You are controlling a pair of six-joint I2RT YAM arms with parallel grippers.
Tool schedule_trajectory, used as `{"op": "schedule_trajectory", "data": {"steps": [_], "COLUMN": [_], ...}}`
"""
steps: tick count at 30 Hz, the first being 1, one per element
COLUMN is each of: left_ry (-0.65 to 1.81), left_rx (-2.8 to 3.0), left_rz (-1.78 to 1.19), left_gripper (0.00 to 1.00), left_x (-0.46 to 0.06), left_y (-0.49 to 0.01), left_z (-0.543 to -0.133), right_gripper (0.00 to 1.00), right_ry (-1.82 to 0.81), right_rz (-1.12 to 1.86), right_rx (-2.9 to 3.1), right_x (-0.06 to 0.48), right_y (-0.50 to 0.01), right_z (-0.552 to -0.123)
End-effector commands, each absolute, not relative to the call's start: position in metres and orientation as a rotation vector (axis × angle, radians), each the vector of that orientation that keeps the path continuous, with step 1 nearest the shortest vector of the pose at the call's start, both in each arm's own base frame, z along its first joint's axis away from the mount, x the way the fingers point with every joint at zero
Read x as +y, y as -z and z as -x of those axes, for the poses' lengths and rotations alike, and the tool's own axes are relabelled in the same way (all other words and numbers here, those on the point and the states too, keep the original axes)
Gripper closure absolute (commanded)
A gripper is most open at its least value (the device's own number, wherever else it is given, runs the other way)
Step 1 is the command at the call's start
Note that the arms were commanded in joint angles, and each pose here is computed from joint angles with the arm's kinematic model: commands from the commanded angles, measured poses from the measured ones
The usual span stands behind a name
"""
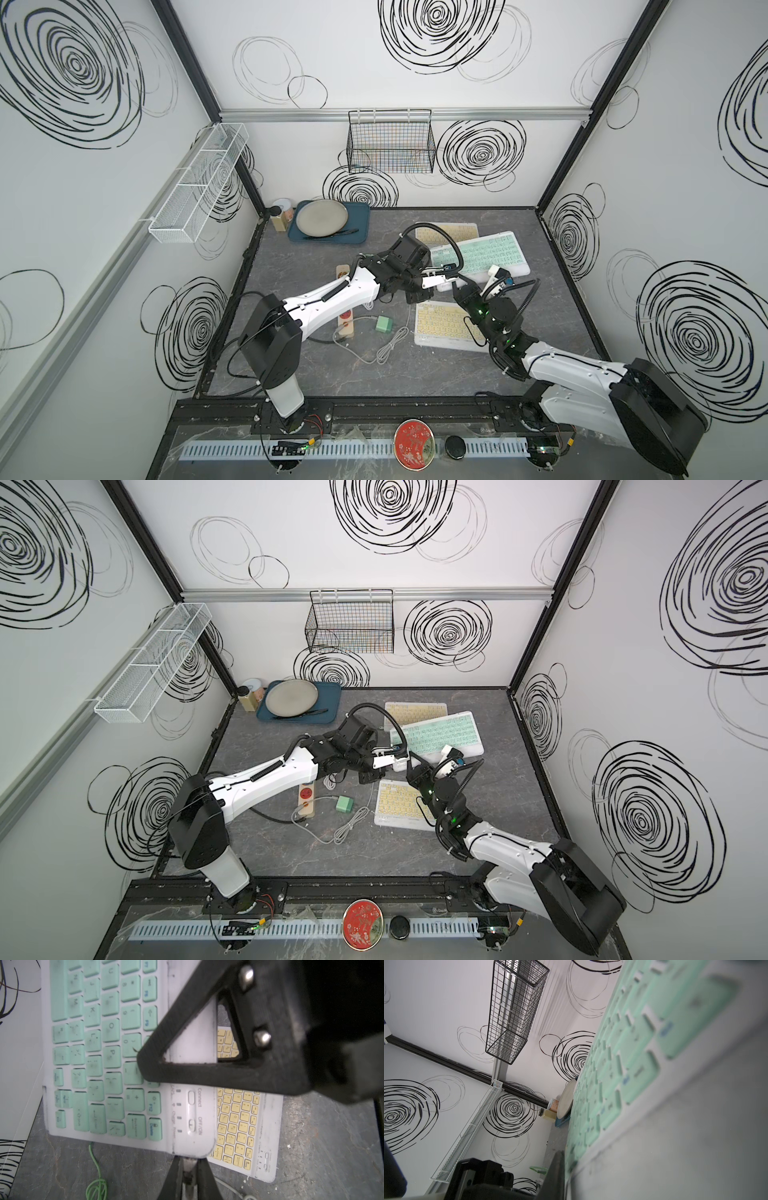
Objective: Unplug the wireless keyboard
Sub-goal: Remove the power cord from the keyboard.
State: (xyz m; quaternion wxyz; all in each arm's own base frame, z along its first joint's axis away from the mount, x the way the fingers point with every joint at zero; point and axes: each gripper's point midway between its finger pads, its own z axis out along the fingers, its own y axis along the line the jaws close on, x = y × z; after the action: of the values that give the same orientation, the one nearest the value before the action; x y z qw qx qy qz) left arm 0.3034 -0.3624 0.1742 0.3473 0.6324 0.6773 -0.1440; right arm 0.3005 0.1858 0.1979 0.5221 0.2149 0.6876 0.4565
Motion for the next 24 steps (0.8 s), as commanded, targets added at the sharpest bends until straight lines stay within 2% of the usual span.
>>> {"op": "schedule_trajectory", "data": {"steps": [1, 24], "left_ry": [0.336, 0.271], "left_rx": [1.807, 1.855], "left_rz": [-1.669, -1.681], "left_gripper": [0.99, 1.00], "left_x": [-0.352, -0.327], "left_y": [-0.159, -0.131], "left_z": [-0.305, -0.319], "right_gripper": [1.00, 1.00], "right_ry": [-1.042, -0.977], "right_rz": [-0.574, -0.626], "right_rx": [1.573, 1.570], "right_x": [0.162, 0.129], "right_y": [-0.209, -0.205], "right_z": [-0.308, -0.309]}}
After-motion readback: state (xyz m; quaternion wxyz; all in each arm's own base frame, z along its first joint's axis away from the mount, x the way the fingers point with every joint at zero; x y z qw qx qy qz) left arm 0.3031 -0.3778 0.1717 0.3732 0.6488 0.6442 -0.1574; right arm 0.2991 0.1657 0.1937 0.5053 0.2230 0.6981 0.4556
